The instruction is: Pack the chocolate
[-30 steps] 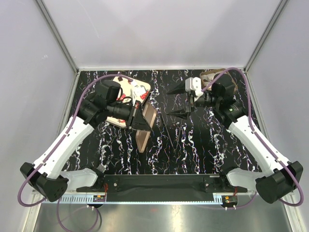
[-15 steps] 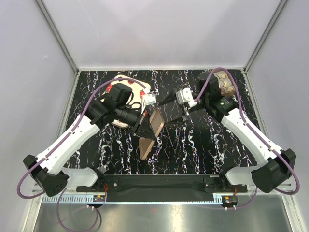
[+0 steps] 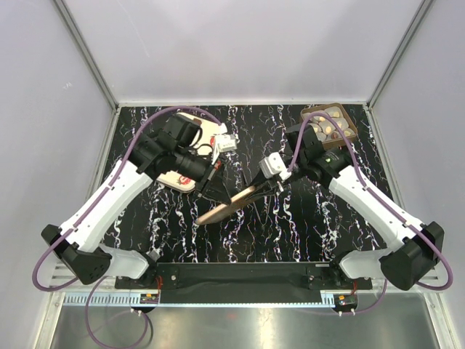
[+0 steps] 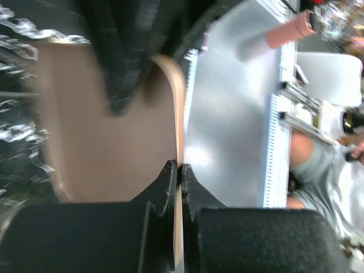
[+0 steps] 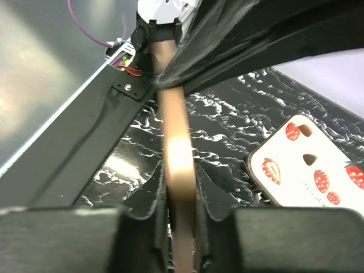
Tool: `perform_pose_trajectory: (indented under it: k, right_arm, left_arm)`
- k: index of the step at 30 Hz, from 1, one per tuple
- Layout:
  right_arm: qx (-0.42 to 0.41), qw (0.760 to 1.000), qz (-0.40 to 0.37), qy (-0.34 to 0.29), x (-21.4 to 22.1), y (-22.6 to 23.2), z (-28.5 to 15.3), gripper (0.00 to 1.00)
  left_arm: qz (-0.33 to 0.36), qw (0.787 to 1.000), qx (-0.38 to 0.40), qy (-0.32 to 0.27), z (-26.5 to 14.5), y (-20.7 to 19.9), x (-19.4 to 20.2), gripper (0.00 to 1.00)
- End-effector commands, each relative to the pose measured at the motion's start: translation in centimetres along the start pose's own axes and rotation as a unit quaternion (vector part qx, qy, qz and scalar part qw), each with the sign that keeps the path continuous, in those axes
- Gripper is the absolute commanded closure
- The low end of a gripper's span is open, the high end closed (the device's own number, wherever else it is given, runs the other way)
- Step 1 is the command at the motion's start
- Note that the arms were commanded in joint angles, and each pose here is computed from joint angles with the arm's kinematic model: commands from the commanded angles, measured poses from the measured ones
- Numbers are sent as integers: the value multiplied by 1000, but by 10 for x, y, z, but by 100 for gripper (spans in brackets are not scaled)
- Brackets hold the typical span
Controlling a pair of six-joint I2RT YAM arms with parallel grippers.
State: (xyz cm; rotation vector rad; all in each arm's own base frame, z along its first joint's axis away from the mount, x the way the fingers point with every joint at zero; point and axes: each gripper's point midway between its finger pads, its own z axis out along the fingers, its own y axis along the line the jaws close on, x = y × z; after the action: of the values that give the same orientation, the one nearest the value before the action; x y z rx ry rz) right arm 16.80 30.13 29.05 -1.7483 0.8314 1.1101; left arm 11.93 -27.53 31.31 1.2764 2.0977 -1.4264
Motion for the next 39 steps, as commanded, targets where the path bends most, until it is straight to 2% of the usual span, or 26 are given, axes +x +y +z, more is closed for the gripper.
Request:
perform_pose_trajectory:
  k: [1,3,5,6,8,9,11,13,15,16,17,18,20,22,23,24,26,27,28,29,30,31,32,34,35,39]
  right_arm:
    - [2,1000,-26,-12,-15,-1,1,89]
    - [26,999,-33,-14,-21,-13,0,100]
    - [42,999,-16,-13,-17,-18,1,100]
    - [43,999,-15,-16,-19,-20,1,100]
    - [58,998,-2,-12,-20,-27,0,100]
    - [71,997,17,-15,-23,-34,0,100]
    - [116,992,47,-1,-18,-55,-3,100]
    - [170,979,109,-12,-27,-79,-7,100]
    - [190,967,168,8,-12,-92,-7,100]
    - [195,965,173,6,-19,-100,-9,100]
    - [210,957,200,17,-8,-108,-7,100]
    - [215,949,227,20,-5,-109,-7,100]
    - [245,939,241,29,2,-121,-11,100]
    - [285,924,254,23,9,-134,-20,100]
    - [333,906,261,24,15,-147,-33,100]
    - [363,889,279,-3,10,-160,-43,100]
    - [435,842,316,-28,24,-180,-86,100]
    - [463,818,336,-63,21,-191,-104,100]
    - [482,802,345,-73,26,-194,-118,100]
    - [526,772,346,-80,34,-202,-149,100]
    - [550,751,353,-94,36,-206,-162,100]
    - [573,733,354,-95,41,-209,-175,100]
    - [612,701,354,-92,53,-215,-201,100]
    - [648,658,369,-106,64,-219,-229,100]
    - [673,625,380,-110,80,-221,-254,100]
    - [696,560,413,-177,99,-232,-308,100]
  left_arm:
    - [56,997,-40,-44,-9,16,-34,100]
    - [43,995,-73,-53,-18,30,-43,100]
    - [33,993,-85,-70,-24,37,-54,100]
    - [34,989,-117,-88,-30,50,-64,99]
    - [21,980,-165,-113,-41,63,-79,83]
    - [11,966,-219,-134,-53,82,-88,73]
    - [-11,953,-252,-167,-69,90,-107,64]
    - [-48,932,-291,-208,-91,108,-123,58]
    - [-53,907,-327,-260,-121,112,-144,41]
    - [-60,897,-332,-285,-131,107,-153,37]
    - [-60,889,-340,-301,-139,106,-158,32]
    - [-58,872,-362,-323,-153,108,-165,17]
    - [-59,854,-378,-352,-169,100,-169,1]
    - [-64,831,-410,-371,-184,100,-166,1]
    - [-68,824,-420,-373,-187,102,-162,1]
    - [-72,814,-437,-376,-192,106,-157,1]
    - [-83,808,-453,-368,-190,114,-137,1]
    - [-86,801,-465,-367,-191,118,-129,1]
    - [-97,802,-472,-354,-184,126,-111,1]
    - [-101,803,-474,-348,-181,129,-103,1]
    - [-100,803,-476,-345,-178,132,-97,1]
    - [-109,805,-478,-333,-171,139,-80,1]
    - [-112,807,-478,-328,-167,142,-73,1]
    - [-116,815,-472,-314,-154,149,-55,1]
    - [-116,821,-466,-309,-150,150,-50,1]
    - [-111,847,-443,-274,-128,156,-30,1]
